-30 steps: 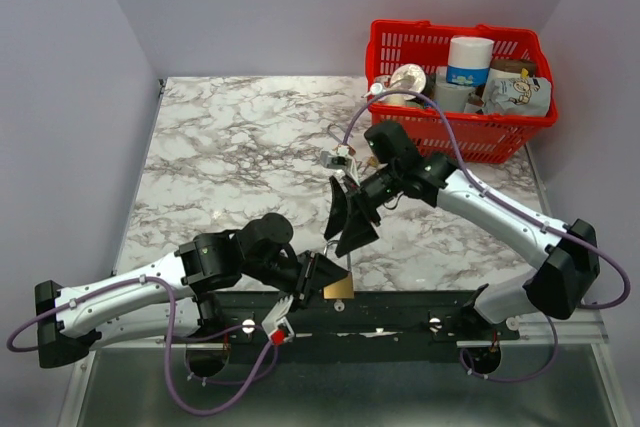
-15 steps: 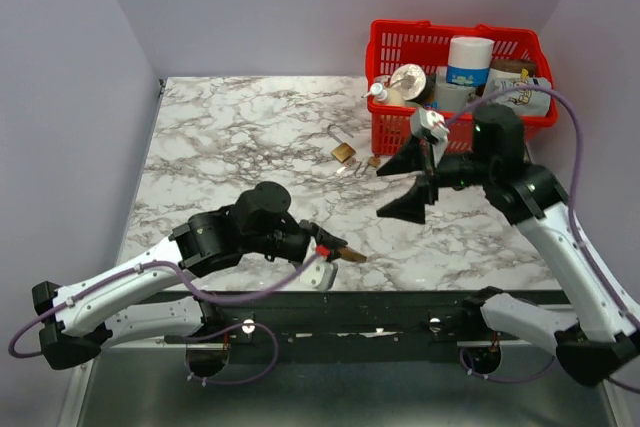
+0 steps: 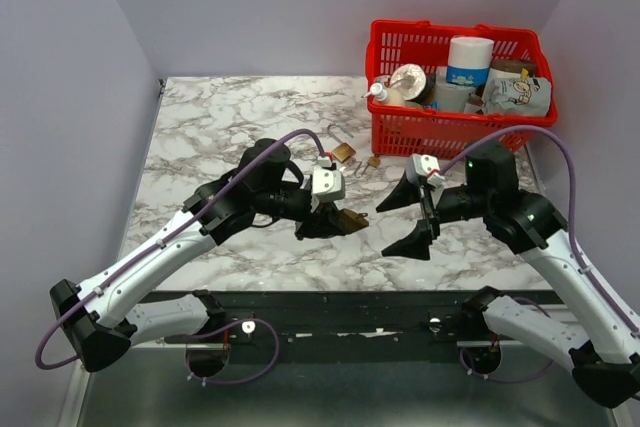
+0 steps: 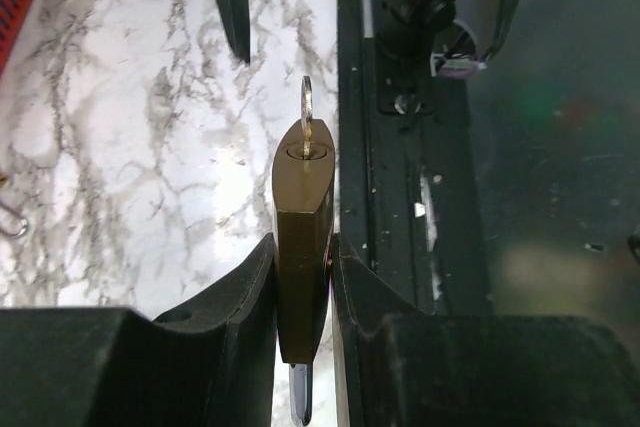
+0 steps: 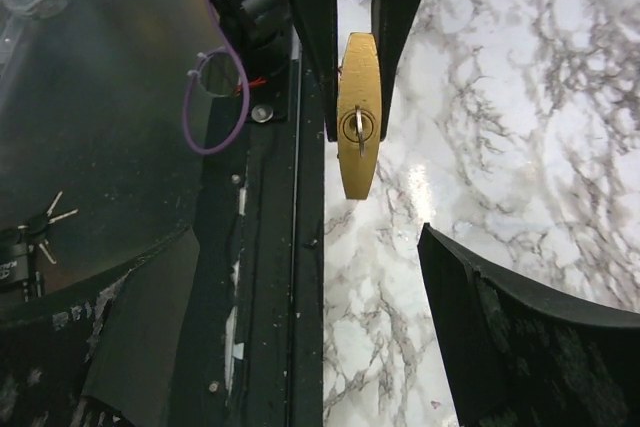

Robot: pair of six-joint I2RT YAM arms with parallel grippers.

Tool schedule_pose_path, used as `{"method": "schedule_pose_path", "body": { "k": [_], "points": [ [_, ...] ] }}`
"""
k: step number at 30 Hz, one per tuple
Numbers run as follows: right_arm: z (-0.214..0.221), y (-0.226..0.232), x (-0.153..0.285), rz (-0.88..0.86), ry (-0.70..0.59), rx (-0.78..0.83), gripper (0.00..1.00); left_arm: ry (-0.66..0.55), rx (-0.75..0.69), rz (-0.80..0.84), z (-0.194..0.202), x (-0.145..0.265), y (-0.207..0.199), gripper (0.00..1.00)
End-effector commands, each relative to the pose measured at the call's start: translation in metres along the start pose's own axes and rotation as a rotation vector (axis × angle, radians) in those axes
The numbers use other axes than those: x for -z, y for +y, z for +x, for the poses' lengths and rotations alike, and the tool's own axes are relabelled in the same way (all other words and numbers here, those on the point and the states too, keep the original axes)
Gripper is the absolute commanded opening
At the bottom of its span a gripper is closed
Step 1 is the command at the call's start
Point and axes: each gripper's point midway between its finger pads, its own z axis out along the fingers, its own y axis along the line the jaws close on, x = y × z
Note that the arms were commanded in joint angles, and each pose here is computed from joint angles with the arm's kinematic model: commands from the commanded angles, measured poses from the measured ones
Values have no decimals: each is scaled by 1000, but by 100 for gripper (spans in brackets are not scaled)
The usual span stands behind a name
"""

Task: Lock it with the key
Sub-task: Adjust the lock.

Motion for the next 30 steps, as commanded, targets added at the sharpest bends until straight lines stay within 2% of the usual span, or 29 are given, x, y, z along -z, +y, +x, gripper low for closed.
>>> {"method": "schedule_pose_path", "body": {
  "k": [1, 3, 6, 7, 10, 12, 16, 21, 24, 27, 28, 29, 30],
  "points": [
    [-4, -2, -16, -40, 7, 58, 95, -149, -34, 87, -50, 7, -19, 0],
    [-6, -1, -21, -56, 8, 61, 91, -150, -25, 84, -51, 6, -17, 0],
    [-7, 0, -30, -76, 10, 49, 79, -148, -20, 89, -52, 4, -16, 0],
    [-8, 0, -33, -82, 10, 44, 72, -149, -22, 94, -52, 4, -17, 0],
    [-11, -3, -37, -76, 9, 43, 63, -144, -17, 105, -51, 2, -17, 0],
    [-13, -5, -39, -75, 10, 38, 61, -139, -11, 111, -49, 1, -18, 0],
    [-13, -6, -42, -73, 14, 36, 51, -133, -4, 109, -48, 0, -17, 0],
    [-11, -7, -45, -69, 20, 34, 51, -128, 10, 112, -47, -2, -16, 0],
    [-11, -8, -47, -67, 21, 38, 45, -126, 4, 109, -48, -2, -14, 0],
    [-13, -10, -49, -62, 20, 34, 34, -120, 9, 110, -48, -3, -13, 0],
    [-13, -9, -50, -64, 20, 30, 24, -118, 14, 102, -48, -4, -12, 0],
    [-13, -8, -50, -69, 22, 27, 19, -117, 19, 100, -48, -4, -11, 0],
    [-15, -9, -51, -66, 21, 27, 9, -124, 22, 93, -50, -4, -10, 0]
  ]
}}
